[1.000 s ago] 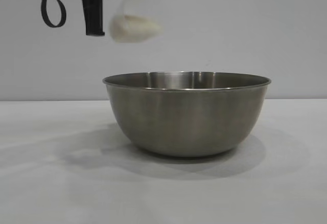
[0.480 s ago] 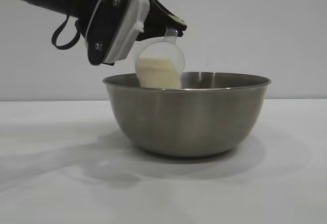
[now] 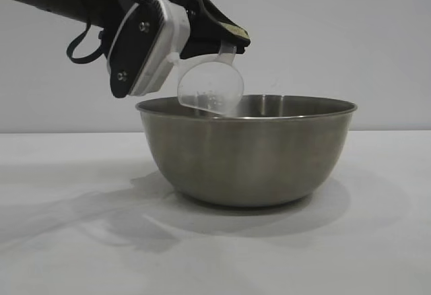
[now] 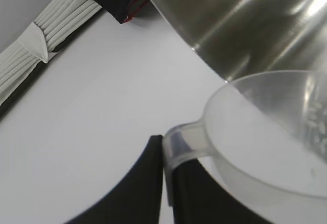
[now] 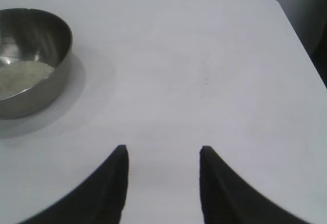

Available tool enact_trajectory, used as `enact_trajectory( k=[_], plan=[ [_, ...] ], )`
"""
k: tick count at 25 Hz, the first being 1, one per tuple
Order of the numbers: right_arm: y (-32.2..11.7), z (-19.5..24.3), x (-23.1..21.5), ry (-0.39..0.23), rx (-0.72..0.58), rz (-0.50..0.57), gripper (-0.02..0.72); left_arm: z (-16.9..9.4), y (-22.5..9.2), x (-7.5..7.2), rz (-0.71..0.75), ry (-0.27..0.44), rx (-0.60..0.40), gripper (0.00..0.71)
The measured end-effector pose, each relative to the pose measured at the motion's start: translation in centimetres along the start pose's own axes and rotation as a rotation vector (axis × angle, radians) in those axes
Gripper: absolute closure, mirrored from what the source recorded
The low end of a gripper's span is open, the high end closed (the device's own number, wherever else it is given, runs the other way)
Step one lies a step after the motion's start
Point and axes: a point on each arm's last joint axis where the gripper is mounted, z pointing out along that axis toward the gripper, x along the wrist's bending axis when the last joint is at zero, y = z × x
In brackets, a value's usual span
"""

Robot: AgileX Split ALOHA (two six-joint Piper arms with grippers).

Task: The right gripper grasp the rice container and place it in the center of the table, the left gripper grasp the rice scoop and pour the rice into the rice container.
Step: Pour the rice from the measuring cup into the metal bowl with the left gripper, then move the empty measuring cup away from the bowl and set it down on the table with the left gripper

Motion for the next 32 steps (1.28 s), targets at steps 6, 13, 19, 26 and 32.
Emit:
enact_trajectory(
  k=[6,13,19,26,32],
  plan=[
    [0.0,0.0,0.0,0.000,0.000,0.000,0.409,-0.6,-3.1,0.0,-0.981,0.179,0.325,0.710],
    [0.0,0.0,0.0,0.000,0.000,0.000,0.409,-6.4,-7.4,-2.5,-1.994,0.593,0.819,0.710],
    [0.0,0.0,0.0,0.001,0.000,0.001,0.409,-11.3,-4.0,-7.0,-2.166,0.526,0.928,0.710],
    [0.0,0.0,0.0,0.001,0.000,0.001,0.409,-11.9,0.5,-10.9,-2.234,0.323,0.968,0.710],
    [0.0,0.0,0.1,0.007,-0.001,0.003,0.409,-11.6,2.3,-12.6,-2.275,0.242,1.003,0.710]
  ],
)
